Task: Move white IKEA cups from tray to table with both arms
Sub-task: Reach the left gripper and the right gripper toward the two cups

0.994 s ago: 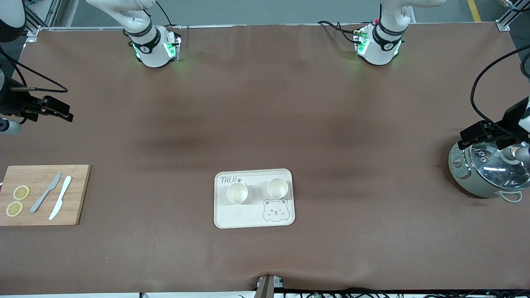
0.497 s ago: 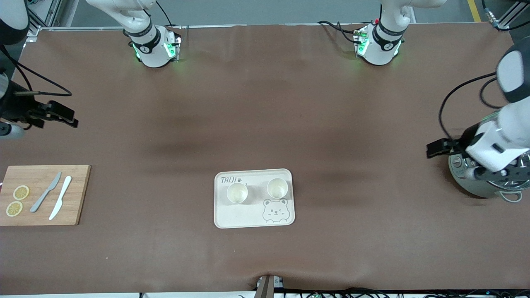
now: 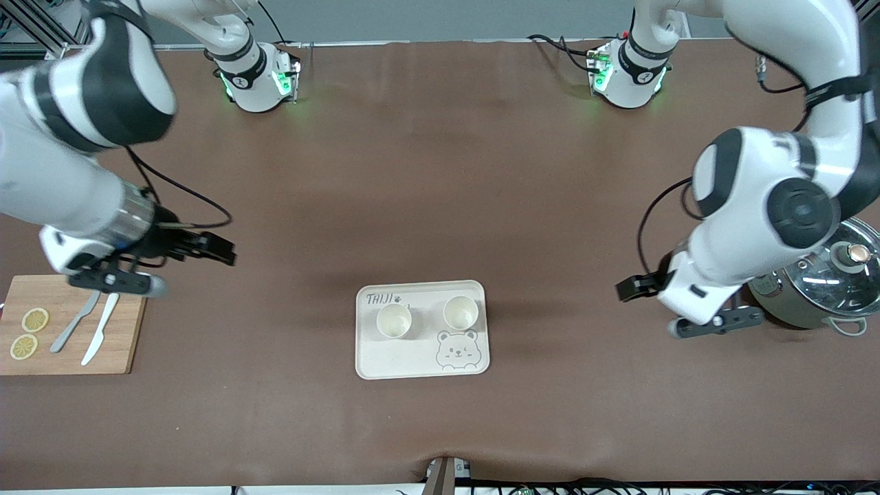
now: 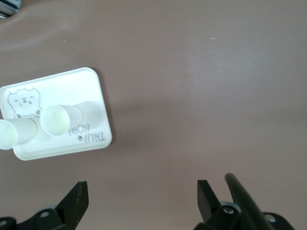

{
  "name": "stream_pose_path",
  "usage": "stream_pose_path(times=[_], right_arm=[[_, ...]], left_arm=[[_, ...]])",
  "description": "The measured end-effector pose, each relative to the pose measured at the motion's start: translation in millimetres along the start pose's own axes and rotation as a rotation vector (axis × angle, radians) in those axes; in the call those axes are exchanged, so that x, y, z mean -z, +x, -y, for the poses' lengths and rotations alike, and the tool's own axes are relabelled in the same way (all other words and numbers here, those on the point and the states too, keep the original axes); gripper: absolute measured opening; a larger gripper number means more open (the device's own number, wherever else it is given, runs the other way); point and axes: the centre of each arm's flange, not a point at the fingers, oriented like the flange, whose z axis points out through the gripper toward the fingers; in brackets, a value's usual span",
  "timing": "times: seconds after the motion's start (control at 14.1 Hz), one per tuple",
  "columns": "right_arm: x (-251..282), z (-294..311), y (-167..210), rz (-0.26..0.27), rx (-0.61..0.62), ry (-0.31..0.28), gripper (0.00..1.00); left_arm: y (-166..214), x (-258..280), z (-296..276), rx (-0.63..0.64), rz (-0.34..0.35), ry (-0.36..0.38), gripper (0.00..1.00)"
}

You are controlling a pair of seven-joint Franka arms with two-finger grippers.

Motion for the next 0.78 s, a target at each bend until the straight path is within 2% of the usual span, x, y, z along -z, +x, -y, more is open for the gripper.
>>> stream_pose_path(times=[0.43,0.64,0.78], right_arm=[[-76.5,82.4,0.5,-0.047,-0.103,0.037,1.0],[-124.7,106.2,4.1,-0.068,-0.112,0.055,1.0],[-158.4,116.1,5.2,-0.069,-0.109,0.057,1.0]], left_arm=[[-25.1,-73.2,-96.0,0.131,-0.091,-0.052,1.0],[-43.2,-102.9,-138.4,0.178,-0.143,-0.104,1.0],[-59.4,-122.0,-164.0,0.192,-0.155,-0.122,1.0]])
